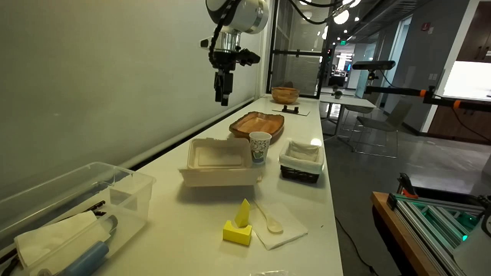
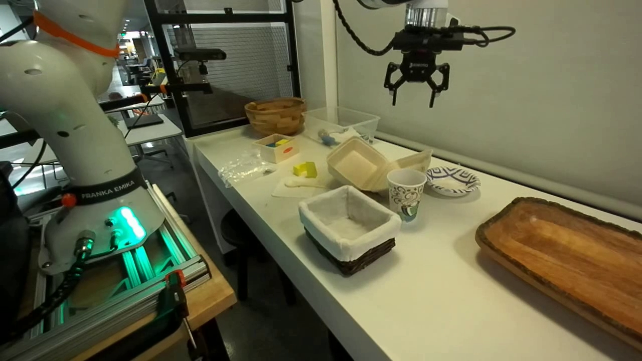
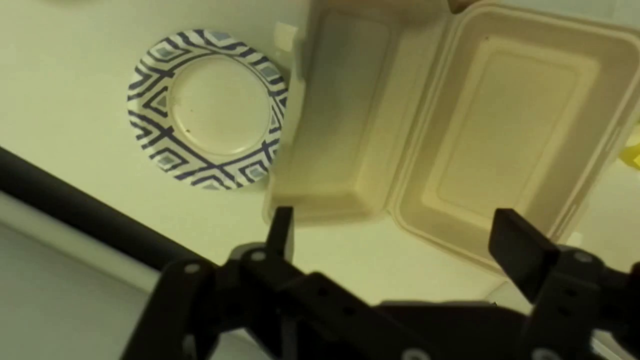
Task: Open the food pack.
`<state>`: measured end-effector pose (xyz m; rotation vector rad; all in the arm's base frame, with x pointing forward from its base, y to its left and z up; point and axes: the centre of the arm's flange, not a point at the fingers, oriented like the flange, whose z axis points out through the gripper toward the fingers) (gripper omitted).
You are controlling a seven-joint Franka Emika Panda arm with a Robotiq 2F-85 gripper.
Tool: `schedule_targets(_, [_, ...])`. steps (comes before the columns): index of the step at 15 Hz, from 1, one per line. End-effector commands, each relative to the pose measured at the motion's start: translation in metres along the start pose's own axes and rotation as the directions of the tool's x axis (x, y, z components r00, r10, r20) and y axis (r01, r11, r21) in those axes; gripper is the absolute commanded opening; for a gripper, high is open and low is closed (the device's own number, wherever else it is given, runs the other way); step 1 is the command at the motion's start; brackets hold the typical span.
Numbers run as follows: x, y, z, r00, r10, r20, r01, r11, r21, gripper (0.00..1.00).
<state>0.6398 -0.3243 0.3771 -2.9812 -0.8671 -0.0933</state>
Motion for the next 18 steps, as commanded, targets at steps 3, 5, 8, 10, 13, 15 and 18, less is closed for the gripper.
schedule_targets(3, [0.057,-0.067,-0.025,0.999,0.038,-0.032,-0.038,0.999,-0.011,1.0])
schedule_targets(5, [0.072,-0.088,-0.024,0.998,0.059,-0.022,-0.059,0.998,-0.012,1.0])
schedule_targets(8, [0.075,-0.115,-0.026,0.991,0.125,0.053,-0.125,0.992,-0.01,1.0])
schedule_targets(10, [0.067,-0.13,-0.024,0.98,0.165,0.112,-0.166,0.986,-0.006,1.0])
schedule_targets(13, [0.046,-0.145,-0.021,0.965,0.198,0.171,-0.203,0.979,0.015,1.0])
schedule_targets(15, [0.063,-0.125,-0.02,0.975,0.175,0.137,-0.179,0.984,0.015,1.0])
schedule_targets(18, [0.05,-0.13,-0.021,0.973,0.181,0.14,-0.186,0.982,0.021,1.0])
